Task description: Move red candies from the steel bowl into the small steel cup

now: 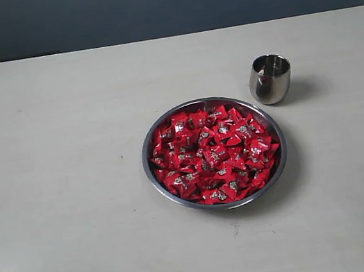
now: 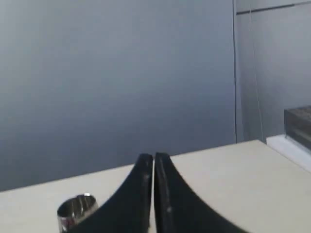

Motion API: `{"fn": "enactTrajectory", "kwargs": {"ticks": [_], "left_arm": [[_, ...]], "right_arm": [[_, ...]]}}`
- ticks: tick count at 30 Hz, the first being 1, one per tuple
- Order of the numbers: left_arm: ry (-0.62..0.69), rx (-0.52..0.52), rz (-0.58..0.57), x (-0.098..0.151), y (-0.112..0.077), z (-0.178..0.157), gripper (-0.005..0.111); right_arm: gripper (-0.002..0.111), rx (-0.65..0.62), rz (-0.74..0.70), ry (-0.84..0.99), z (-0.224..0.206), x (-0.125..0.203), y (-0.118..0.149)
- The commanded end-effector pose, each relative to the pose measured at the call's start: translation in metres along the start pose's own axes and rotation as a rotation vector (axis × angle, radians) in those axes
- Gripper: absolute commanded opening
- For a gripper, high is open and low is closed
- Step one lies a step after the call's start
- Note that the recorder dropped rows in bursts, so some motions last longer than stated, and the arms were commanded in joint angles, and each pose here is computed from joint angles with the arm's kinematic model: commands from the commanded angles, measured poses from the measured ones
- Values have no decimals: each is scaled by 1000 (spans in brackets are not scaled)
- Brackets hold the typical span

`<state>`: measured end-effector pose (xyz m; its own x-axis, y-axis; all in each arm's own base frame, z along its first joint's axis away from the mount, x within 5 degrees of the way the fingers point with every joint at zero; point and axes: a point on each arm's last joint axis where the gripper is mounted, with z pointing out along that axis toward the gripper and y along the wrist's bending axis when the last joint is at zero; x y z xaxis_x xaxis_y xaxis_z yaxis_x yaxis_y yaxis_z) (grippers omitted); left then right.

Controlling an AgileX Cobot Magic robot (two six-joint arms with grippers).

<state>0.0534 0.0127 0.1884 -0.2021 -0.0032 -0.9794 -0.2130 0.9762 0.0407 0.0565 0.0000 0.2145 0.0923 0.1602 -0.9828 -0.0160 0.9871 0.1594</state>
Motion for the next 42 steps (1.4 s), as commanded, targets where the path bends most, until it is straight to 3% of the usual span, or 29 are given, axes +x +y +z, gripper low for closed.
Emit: {"fn": "enactTrajectory", "kwargs": {"ticks": [1, 20, 27, 33, 42], "left_arm": [[-3, 8, 5, 1, 0, 0, 0], [-3, 8, 5, 1, 0, 0, 0], [-3, 8, 5, 1, 0, 0, 0], [-3, 8, 5, 1, 0, 0, 0], [-3, 8, 5, 1, 0, 0, 0]], "right_arm": [[3, 5, 7, -73, -1, -6, 0], [3, 10, 8, -234, -3, -20, -1], [3, 5, 345, -340, -6, -29, -6], [3, -20, 290, -244, -4, -35, 1], [3, -5, 158, -75, 37, -91, 14]]}}
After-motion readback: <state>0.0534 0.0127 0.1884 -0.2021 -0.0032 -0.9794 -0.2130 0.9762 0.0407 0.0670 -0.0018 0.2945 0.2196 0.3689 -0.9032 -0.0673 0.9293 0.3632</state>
